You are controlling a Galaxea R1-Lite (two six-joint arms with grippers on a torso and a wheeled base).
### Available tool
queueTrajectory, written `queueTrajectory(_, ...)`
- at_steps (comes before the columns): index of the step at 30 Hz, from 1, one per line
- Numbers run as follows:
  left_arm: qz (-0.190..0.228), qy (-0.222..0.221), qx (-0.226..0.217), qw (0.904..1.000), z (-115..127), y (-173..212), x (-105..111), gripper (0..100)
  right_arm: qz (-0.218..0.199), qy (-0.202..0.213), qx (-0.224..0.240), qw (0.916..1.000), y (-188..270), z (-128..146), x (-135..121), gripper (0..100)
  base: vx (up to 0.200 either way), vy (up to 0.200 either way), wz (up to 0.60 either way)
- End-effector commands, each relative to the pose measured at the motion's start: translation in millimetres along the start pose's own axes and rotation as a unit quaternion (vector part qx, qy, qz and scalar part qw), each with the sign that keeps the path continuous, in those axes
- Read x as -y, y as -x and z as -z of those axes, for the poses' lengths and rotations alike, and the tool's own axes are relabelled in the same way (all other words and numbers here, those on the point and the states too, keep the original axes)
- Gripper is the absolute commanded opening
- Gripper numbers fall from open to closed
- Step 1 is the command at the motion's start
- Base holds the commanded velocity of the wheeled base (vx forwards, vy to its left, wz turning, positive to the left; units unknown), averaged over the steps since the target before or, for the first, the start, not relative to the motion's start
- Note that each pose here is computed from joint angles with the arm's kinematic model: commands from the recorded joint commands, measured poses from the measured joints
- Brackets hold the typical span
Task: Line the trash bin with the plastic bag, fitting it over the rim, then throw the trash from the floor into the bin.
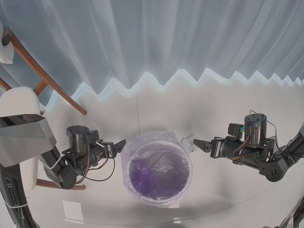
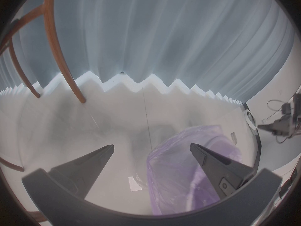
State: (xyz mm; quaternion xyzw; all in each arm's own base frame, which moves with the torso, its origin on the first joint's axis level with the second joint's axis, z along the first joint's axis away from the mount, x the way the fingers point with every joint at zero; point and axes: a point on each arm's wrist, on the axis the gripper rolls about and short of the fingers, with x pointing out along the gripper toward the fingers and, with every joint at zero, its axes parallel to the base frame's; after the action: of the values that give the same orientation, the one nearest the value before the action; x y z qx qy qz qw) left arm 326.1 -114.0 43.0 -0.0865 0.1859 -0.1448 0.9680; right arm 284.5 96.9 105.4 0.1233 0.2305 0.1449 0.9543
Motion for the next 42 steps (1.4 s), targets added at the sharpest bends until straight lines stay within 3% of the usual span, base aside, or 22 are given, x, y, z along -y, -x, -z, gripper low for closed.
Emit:
queueTrajectory(1,0.021,0.011,0.061,0.9979,-37,74,13,100,0.016,-0.004,-0.019,0.9997,13,14,4,100,0.000,0.000,0.00)
queueTrajectory(9,0.049,0.008,0.074,0.9960,-33,143,21,100,0.033,-0.004,-0.018,0.9993,27,18,5,100,0.000,0.000,0.00)
queueTrajectory(14,0.058,0.010,0.086,0.9946,-28,173,21,100,0.047,-0.004,-0.067,0.9966,35,44,12,100,0.000,0.000,0.00)
queueTrajectory(22,0.050,0.005,0.084,0.9952,-7,214,11,100,0.037,0.010,-0.120,0.9921,28,69,1,100,0.000,0.000,0.00)
queueTrajectory(28,0.034,0.006,0.096,0.9948,-9,217,6,100,0.040,0.037,-0.162,0.9852,5,97,-10,100,0.000,0.000,0.00)
queueTrajectory(36,0.030,-0.011,0.106,0.9939,-11,220,5,100,0.067,0.048,-0.119,0.9895,-57,131,-8,100,0.000,0.000,0.00)
queueTrajectory(42,0.021,-0.011,0.119,0.9926,-14,224,3,100,0.070,0.047,-0.104,0.9911,-82,135,-8,100,0.000,0.000,0.00)
